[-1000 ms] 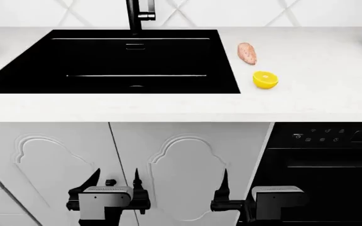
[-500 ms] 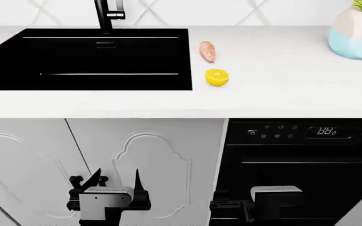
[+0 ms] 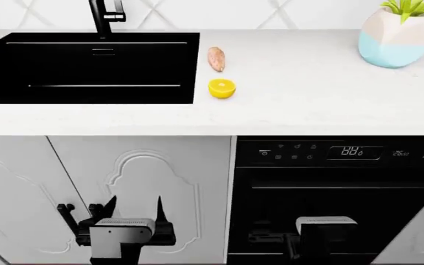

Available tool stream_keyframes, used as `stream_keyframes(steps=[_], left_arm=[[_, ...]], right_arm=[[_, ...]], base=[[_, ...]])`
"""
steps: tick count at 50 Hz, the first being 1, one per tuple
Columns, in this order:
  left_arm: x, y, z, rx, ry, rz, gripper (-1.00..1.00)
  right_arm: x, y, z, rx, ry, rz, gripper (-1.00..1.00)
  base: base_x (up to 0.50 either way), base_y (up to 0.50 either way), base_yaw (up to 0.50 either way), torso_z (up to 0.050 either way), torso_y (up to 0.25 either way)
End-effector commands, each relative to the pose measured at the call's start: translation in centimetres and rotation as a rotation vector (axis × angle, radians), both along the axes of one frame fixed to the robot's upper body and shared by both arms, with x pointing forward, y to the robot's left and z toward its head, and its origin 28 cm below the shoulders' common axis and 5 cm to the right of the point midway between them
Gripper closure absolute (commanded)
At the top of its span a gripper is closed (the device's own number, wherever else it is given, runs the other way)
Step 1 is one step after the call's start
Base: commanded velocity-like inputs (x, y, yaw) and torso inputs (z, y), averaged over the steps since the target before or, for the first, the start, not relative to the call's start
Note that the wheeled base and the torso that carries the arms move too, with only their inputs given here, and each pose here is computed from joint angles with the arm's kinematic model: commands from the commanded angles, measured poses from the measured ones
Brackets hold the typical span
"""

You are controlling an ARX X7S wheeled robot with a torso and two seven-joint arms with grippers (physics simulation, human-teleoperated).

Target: There is a mixed pile of frozen fruits and vegetables on the counter. Locate all the frozen vegetables and place the items in a bowl on the counter. Take all the frozen fruits and defrost them in a running sink.

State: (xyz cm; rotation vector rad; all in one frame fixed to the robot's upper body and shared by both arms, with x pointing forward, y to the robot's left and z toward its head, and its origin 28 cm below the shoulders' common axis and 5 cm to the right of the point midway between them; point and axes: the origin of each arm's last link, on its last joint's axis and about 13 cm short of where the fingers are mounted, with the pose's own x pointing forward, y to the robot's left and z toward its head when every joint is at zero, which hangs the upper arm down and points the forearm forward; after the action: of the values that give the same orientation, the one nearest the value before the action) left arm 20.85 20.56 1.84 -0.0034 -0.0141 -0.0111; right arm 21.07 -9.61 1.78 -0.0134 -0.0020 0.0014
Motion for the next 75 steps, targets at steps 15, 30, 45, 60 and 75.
stream_keyframes(steps=[15,30,45,60,75], left_arm=[[-4.1,5.0,20.9,0.118,-0.330,0.182,-1.00],[-3.3,5.3,31.6,0.406,-0.227,0.107,-1.00],[-4.0,5.2,34.6,0.476,-0.237,0.138,-1.00],[-4.6,5.3,34.4,0.526,-0.182,0.115,-1.00],[-4.7,5.1,34.7,0.543,-0.173,0.101,-1.00]], right_arm=[[-1.9,-3.0,21.6,-0.112,-0.227,-0.251,-1.00],[-4.4,-2.1,34.6,-0.251,-0.117,-0.203,-1.00],[-4.4,-2.3,35.2,-0.347,-0.066,-0.078,-1.00],[-4.0,-2.1,34.7,-0.275,-0.042,-0.022,-1.00],[-4.0,-1.9,34.7,-0.273,-0.027,-0.002,-1.00]], base=[[0.00,0.00,0.00,0.000,0.000],[0.00,0.00,0.00,0.000,0.000],[0.04,0.00,0.00,0.000,0.000],[0.50,0.00,0.00,0.000,0.000],[0.50,0.00,0.00,0.000,0.001]])
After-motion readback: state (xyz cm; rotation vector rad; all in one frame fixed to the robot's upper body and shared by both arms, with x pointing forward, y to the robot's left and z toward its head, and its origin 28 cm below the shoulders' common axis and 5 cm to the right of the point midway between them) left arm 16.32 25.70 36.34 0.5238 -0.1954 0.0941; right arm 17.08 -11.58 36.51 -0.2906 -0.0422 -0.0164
